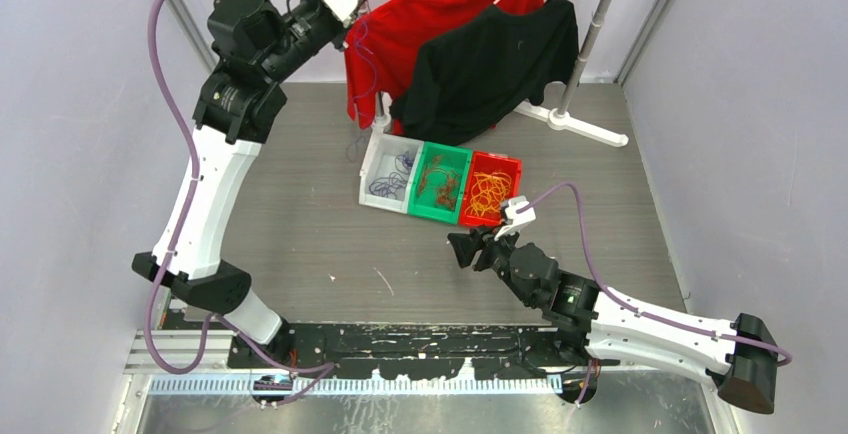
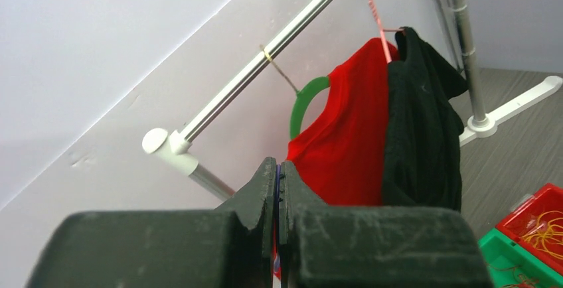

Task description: Untangle the cables

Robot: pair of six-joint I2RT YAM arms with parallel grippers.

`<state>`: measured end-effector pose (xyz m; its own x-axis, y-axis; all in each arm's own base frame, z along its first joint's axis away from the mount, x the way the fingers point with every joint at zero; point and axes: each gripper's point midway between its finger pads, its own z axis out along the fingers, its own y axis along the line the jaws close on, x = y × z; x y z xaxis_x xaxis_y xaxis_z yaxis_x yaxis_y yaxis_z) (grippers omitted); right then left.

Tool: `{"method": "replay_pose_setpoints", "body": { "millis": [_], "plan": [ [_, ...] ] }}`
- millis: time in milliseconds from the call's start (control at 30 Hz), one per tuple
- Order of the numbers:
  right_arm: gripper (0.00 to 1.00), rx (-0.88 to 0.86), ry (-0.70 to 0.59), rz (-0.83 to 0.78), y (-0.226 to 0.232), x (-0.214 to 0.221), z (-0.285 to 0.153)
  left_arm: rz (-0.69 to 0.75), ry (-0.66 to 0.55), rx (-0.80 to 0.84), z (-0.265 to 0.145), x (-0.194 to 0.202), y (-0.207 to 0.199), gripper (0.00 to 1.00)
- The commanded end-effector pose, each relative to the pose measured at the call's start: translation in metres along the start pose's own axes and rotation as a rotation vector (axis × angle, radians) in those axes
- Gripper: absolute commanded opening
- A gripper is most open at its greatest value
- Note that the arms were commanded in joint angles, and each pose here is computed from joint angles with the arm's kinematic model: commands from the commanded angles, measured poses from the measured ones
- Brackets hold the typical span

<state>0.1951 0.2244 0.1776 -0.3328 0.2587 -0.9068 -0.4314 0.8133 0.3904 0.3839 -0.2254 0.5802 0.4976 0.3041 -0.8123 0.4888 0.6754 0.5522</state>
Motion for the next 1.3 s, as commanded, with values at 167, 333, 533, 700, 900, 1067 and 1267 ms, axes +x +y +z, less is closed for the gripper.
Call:
{"method": "replay_pose_setpoints", "body": {
  "millis": [167,333,533,700,900,1067,1267],
  "plan": [
    [0.58,0.000,-0.035,0.057,0.002,-0.007,0.000,0.067,-0.077,-0.024,-0.015,-0.032,0.000,0.00],
    [0.57,0.001,-0.039,0.059,0.001,-0.008,0.000,0.062,-0.009,0.012,-0.013,-0.004,-0.015,0.00],
    [0.57,-0.002,-0.050,0.067,0.000,-0.010,-0.003,0.086,0.123,0.073,-0.007,0.061,-0.045,0.00],
    [0.57,0.009,-0.060,0.071,-0.004,-0.011,-0.005,-0.004,0.242,0.142,-0.006,0.114,-0.079,0.00],
    [0.56,0.019,-0.084,0.081,-0.007,-0.017,-0.008,-0.111,0.387,0.140,-0.007,0.173,-0.105,0.00],
    [0.56,0.029,-0.090,0.069,-0.008,-0.021,-0.008,-0.166,0.473,0.158,-0.005,0.213,-0.127,0.00],
    [0.56,0.059,-0.112,0.051,-0.013,-0.032,-0.012,-0.224,0.643,0.180,-0.011,0.266,-0.158,0.00]
  ]
}}
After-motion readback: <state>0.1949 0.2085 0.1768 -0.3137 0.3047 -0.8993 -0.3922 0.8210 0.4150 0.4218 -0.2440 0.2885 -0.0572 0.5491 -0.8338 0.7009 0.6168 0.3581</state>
